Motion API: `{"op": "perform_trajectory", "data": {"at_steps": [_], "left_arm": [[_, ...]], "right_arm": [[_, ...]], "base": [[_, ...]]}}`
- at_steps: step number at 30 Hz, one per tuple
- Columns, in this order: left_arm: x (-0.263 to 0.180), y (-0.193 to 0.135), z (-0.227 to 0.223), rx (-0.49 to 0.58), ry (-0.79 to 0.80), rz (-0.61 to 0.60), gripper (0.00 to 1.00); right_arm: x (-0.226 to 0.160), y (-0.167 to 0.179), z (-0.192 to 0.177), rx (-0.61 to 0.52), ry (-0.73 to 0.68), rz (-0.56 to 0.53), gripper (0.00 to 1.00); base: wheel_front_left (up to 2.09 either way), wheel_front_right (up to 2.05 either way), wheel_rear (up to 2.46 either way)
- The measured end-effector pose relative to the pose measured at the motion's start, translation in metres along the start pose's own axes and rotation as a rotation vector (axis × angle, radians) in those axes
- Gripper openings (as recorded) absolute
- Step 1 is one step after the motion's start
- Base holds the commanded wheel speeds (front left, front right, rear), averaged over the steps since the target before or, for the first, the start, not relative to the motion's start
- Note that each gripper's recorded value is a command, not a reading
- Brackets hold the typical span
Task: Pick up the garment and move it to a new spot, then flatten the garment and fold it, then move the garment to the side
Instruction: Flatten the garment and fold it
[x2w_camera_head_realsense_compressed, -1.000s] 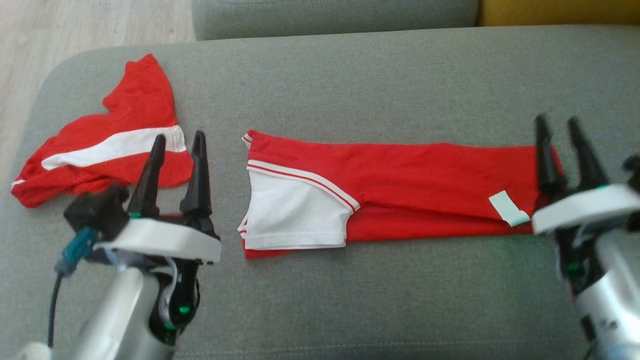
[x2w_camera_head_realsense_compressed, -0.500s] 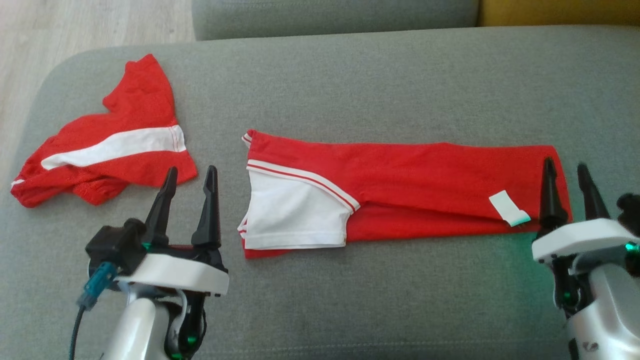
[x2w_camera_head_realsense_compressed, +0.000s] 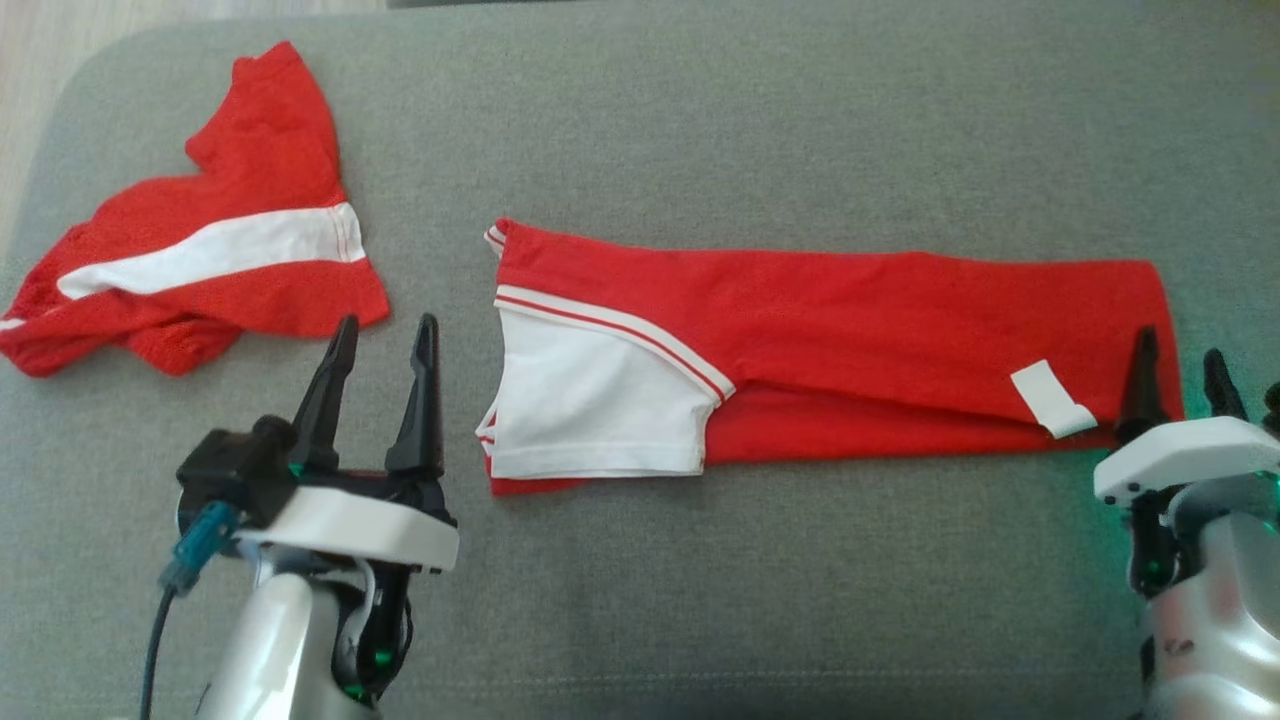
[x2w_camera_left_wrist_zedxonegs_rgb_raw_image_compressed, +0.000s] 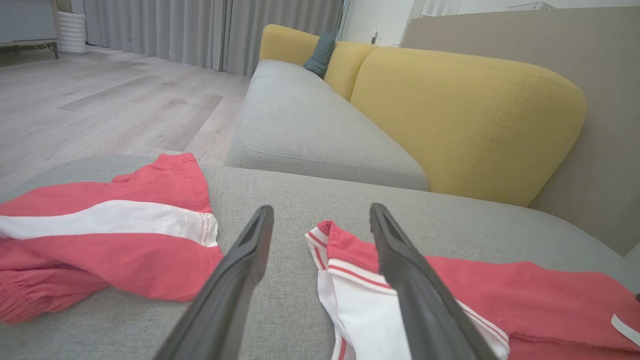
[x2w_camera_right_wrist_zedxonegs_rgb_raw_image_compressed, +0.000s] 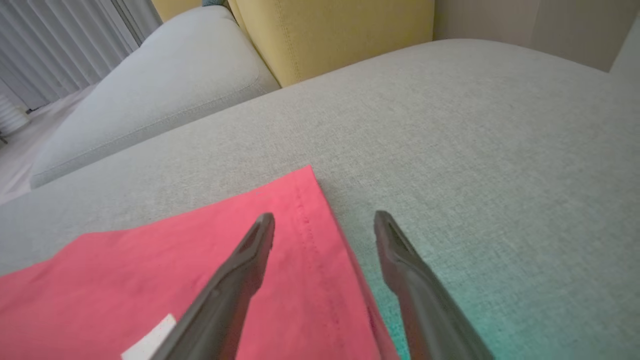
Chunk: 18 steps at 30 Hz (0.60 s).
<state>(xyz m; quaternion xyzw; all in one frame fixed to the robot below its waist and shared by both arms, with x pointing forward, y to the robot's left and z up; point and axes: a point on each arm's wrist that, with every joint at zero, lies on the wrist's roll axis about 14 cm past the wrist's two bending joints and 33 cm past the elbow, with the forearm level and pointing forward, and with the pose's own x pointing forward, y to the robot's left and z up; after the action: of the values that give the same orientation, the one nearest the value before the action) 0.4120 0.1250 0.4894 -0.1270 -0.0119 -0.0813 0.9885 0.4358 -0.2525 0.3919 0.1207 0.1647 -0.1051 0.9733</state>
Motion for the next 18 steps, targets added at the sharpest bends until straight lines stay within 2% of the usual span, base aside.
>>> {"op": "perform_trajectory", "data": {"at_steps": [8,14,15,16,17,18], "left_arm": [[0.003,0.006,-0.010,0.003,0.025,0.017,1.00],[0.011,0.006,-0.010,0.003,0.023,0.013,1.00],[0.012,0.006,-0.011,0.003,0.023,0.011,1.00],[0.013,0.006,-0.011,0.002,0.023,0.010,1.00],[0.013,0.005,-0.011,0.002,0.023,0.009,1.00],[0.014,0.005,-0.010,0.002,0.021,0.007,1.00]], "right_arm": [[0.009,-0.001,-0.028,0.001,0.126,-0.032,1.00],[0.015,0.001,-0.030,-0.002,0.150,-0.031,1.00],[0.016,0.001,-0.030,-0.002,0.153,-0.031,0.76],[0.016,0.001,-0.029,-0.003,0.153,-0.030,0.22],[0.016,0.001,-0.029,-0.004,0.156,-0.029,0.00],[0.016,0.001,-0.030,-0.005,0.159,-0.029,0.00]], "base": [[0.00,0.00,0.00],[0.00,0.00,0.00],[0.00,0.00,0.00],[0.00,0.00,0.00],[0.00,0.00,0.00],[0.00,0.00,0.00]]}}
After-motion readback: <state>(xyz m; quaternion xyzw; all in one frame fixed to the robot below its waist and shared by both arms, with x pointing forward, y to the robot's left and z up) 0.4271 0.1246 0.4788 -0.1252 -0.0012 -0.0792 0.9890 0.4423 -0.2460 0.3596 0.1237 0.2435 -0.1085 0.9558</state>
